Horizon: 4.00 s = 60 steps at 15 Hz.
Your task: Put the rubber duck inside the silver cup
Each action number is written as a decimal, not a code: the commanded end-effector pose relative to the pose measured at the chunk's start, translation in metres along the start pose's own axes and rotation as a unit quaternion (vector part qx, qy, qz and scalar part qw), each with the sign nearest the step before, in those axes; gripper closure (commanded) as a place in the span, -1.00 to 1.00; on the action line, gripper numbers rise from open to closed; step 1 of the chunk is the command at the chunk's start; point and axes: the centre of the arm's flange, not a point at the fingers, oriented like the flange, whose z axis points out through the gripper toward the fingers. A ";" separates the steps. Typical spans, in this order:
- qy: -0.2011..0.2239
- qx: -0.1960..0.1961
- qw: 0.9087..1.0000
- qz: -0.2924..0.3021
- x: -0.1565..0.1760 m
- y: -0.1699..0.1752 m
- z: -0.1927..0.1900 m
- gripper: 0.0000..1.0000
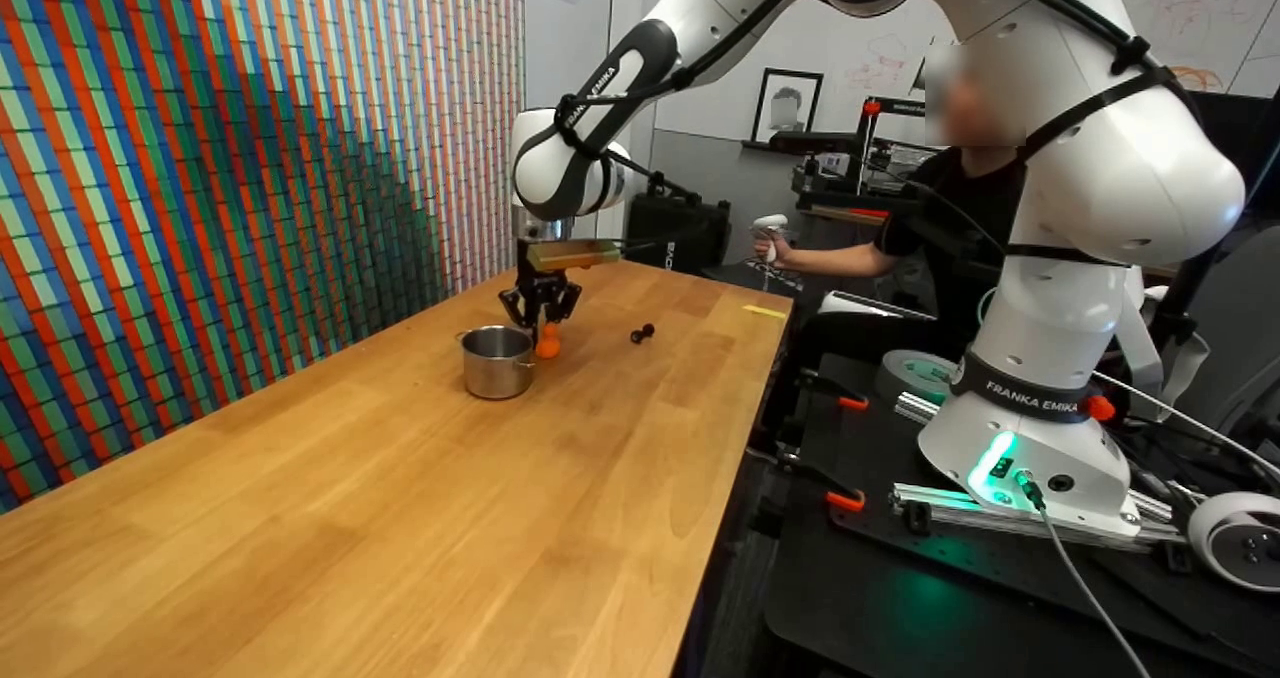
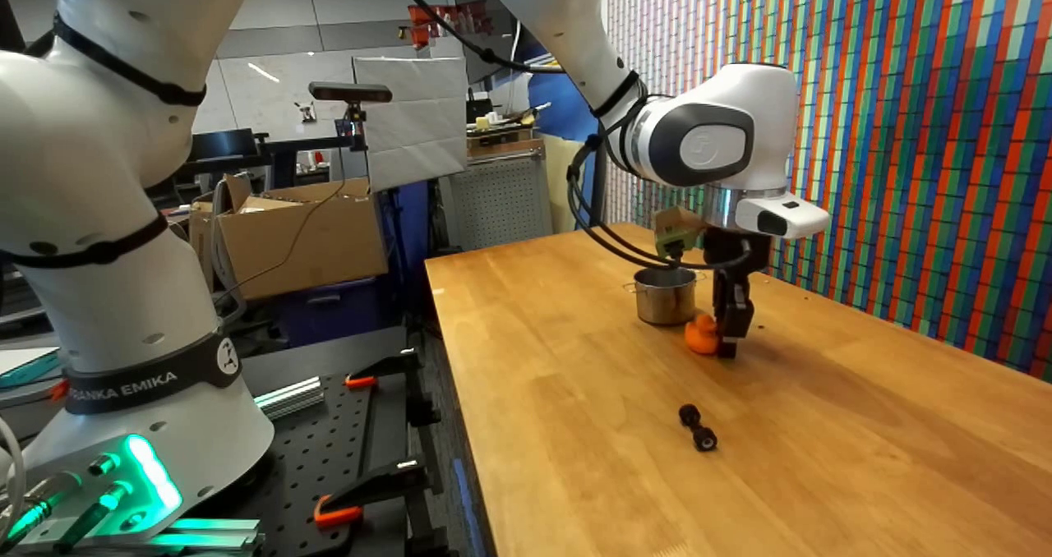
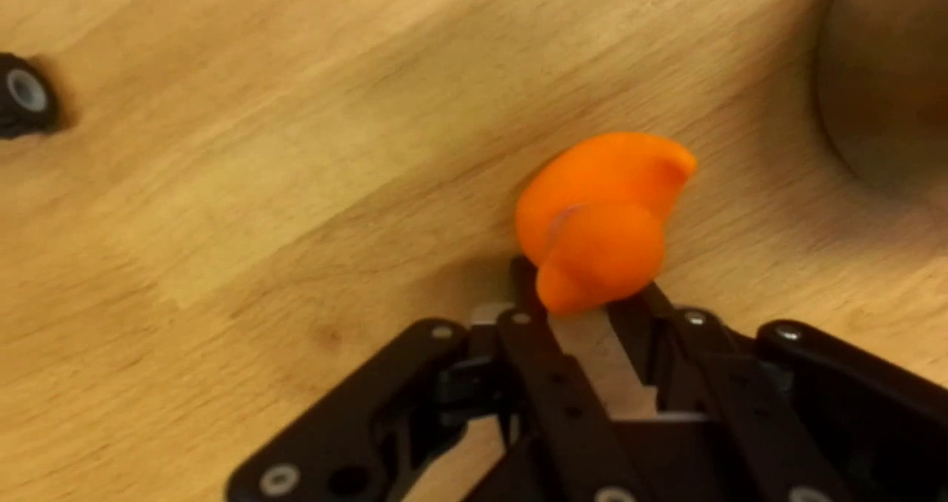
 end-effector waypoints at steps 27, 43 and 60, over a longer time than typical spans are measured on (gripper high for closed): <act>0.018 0.028 0.993 0.113 -0.037 0.024 -0.074 0.84; -0.032 0.110 0.989 0.094 -0.043 -0.064 -0.150 0.83; -0.058 0.089 0.992 0.075 -0.044 -0.063 -0.154 -1.00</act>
